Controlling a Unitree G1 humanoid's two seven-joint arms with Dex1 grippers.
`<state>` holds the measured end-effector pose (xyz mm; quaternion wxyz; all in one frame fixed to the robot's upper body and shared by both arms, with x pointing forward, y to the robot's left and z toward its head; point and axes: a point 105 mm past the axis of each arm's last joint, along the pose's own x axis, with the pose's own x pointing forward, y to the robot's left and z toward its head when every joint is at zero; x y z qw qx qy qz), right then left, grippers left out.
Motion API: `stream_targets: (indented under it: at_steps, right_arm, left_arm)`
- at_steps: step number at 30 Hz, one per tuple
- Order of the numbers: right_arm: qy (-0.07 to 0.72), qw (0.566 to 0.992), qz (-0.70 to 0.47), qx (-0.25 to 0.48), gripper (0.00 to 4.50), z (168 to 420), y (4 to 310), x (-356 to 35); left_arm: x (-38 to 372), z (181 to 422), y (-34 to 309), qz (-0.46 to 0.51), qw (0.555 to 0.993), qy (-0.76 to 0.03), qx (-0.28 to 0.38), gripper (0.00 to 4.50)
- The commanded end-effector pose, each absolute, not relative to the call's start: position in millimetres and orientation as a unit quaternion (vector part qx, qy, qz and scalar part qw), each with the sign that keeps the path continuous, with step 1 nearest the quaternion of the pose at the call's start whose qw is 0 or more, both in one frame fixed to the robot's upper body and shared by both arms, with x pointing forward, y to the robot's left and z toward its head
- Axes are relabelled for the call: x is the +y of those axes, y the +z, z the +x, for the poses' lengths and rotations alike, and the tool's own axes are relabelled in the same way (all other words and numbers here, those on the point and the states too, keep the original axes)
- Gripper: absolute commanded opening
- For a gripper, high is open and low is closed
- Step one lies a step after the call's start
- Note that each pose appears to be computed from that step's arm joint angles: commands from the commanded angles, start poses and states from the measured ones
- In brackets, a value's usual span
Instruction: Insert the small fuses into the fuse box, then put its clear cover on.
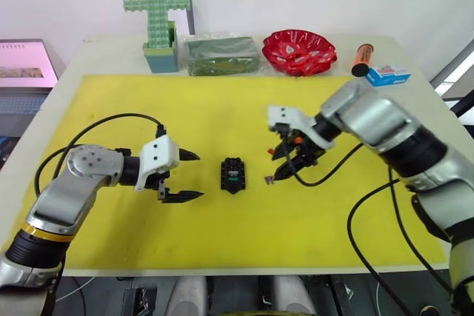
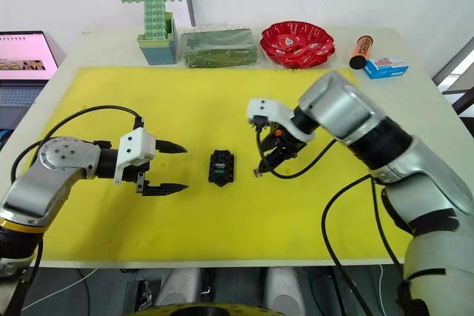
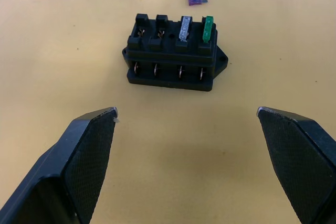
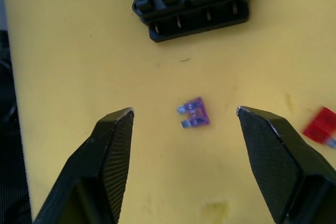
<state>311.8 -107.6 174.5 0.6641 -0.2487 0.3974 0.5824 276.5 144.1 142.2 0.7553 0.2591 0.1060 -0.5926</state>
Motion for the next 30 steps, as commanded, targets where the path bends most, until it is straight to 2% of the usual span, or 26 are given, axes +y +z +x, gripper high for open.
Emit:
stream_targets:
  at_steps: [1, 6, 12, 16, 20, 30]
  right_arm:
    - [0.572, 0.702, -0.177, 0.385, 3.34, 308, 189, -110]
    - [0.537, 0.749, -0.051, 0.385, 3.34, 312, 191, -120]
    - [0.521, 0.761, 0.016, 0.386, 3.34, 308, 175, -117]
    - [0.501, 0.768, 0.043, 0.396, 3.34, 308, 154, -120]
    - [0.492, 0.775, 0.064, 0.391, 2.44, 308, 148, -125]
    - [0.485, 0.775, 0.083, 0.396, 2.44, 307, 132, -123]
  left_arm:
    - [145, 275, 156, 0.268, 0.746, -0.604, 0.086, 4.5]
    - [141, 263, 172, 0.245, 0.734, -0.628, 0.073, 4.5]
    - [148, 260, 181, 0.241, 0.732, -0.634, 0.071, 4.5]
    - [143, 259, 184, 0.237, 0.726, -0.643, 0.062, 4.5]
    - [136, 258, 185, 0.236, 0.72, -0.65, 0.058, 4.5]
    - [134, 258, 183, 0.248, 0.714, -0.653, 0.059, 4.5]
